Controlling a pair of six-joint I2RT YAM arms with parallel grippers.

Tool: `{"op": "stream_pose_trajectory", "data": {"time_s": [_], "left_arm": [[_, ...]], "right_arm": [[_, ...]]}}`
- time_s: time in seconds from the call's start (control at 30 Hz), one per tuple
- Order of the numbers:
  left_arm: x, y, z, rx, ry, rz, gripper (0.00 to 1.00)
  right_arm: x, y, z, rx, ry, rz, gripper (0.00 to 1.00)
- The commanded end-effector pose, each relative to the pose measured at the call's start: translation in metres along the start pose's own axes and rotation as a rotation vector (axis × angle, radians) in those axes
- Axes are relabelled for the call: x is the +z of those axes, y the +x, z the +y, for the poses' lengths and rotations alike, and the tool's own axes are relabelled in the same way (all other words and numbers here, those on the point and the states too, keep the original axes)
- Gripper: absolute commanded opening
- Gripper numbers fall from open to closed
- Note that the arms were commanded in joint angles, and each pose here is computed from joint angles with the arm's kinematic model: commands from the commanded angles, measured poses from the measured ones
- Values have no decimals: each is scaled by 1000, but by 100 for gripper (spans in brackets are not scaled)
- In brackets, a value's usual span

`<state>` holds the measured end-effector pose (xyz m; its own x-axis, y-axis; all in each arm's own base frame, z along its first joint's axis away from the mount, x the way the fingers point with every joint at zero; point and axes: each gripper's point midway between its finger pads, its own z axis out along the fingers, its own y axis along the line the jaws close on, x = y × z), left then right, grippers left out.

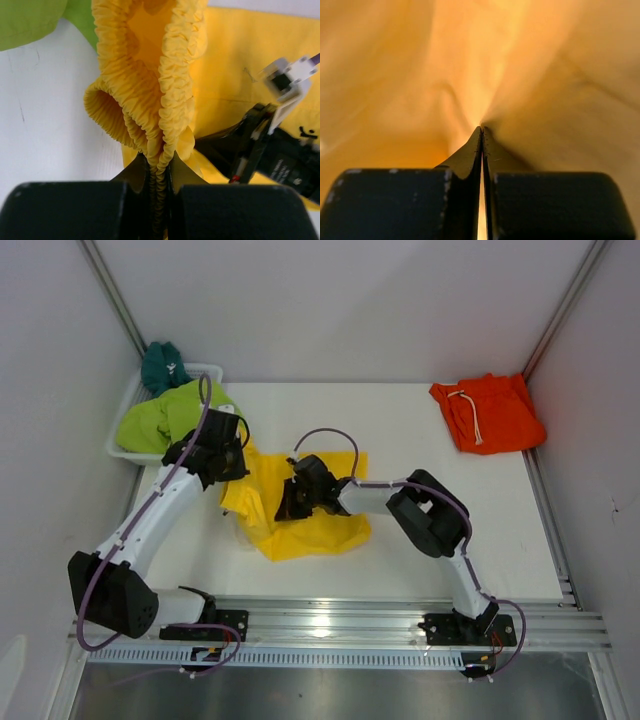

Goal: Fold and stack the shorts
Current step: Fold the shorts

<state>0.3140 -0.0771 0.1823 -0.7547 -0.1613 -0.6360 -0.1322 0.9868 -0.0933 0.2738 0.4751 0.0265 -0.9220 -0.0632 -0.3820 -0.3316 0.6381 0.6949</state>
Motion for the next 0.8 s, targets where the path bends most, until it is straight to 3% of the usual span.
{"op": "stream_pose_trajectory", "data": {"time_s": [0.0, 0.33, 0.53, 0.77], "left_arm": [[-10, -13, -3, 46, -17, -33, 0], [-27, -25, -6, 96, -53, -71, 0], [-33, -28, -9, 104, -49, -81, 0], [-32, -29, -18, 127, -49, -84, 0]], "right_arm": [[-30, -44, 18, -4, -21, -91, 1], [-76, -79, 31, -10, -79, -137, 5], [-139, -97, -19, -35, 81, -185, 6], [-205, -74, -97, 9, 277, -203, 8]]}}
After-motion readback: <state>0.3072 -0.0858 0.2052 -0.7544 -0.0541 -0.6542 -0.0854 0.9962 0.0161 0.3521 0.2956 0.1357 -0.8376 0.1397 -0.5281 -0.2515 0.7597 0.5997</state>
